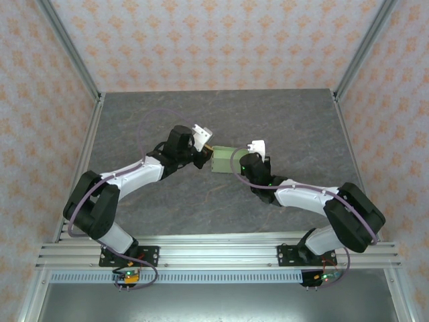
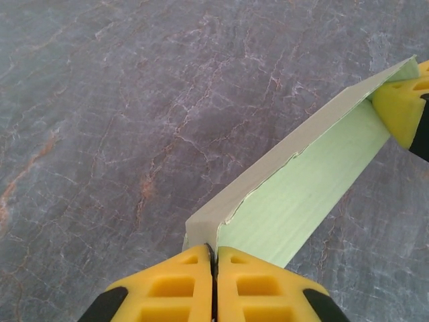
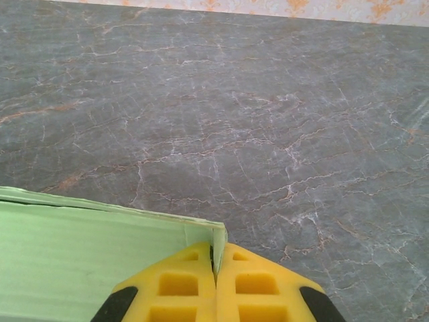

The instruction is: Fold the paper box

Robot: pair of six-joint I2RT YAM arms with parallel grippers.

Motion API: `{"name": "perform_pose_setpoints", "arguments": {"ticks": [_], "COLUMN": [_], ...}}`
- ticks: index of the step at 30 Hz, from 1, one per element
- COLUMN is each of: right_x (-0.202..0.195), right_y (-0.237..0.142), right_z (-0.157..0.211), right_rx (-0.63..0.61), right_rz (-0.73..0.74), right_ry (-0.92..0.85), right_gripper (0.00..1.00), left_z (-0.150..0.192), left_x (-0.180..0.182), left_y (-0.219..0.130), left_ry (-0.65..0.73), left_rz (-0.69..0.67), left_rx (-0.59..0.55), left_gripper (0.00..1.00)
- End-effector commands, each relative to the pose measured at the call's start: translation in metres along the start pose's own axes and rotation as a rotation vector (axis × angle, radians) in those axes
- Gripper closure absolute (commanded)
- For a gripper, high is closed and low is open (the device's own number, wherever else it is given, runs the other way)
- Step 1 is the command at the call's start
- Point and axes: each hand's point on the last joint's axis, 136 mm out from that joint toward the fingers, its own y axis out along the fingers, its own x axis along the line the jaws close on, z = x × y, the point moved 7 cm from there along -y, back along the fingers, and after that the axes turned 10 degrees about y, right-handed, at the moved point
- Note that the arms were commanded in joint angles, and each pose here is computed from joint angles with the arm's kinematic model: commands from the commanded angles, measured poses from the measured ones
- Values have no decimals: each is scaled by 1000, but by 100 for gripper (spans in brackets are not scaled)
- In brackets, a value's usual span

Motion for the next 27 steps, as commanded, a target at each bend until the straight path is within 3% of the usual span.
{"name": "perform_pose_setpoints", "arguments": {"ticks": [1, 11, 27], "right_x": [-2, 2, 13], "right_y": [3, 6, 8], "right_z": [15, 19, 23], "right_rx": [80, 81, 79], "right_rz": [27, 50, 71], "right_ry": [-68, -84, -96], "right_gripper": [100, 100, 100], "left_z": [-15, -30, -29], "left_x": [-11, -15, -27], "left_y": [0, 0, 11], "left_ry": [-23, -164, -370], "left_rz": [96, 161, 96], "left_rx": [-27, -30, -36], "left_gripper": [93, 93, 93]}}
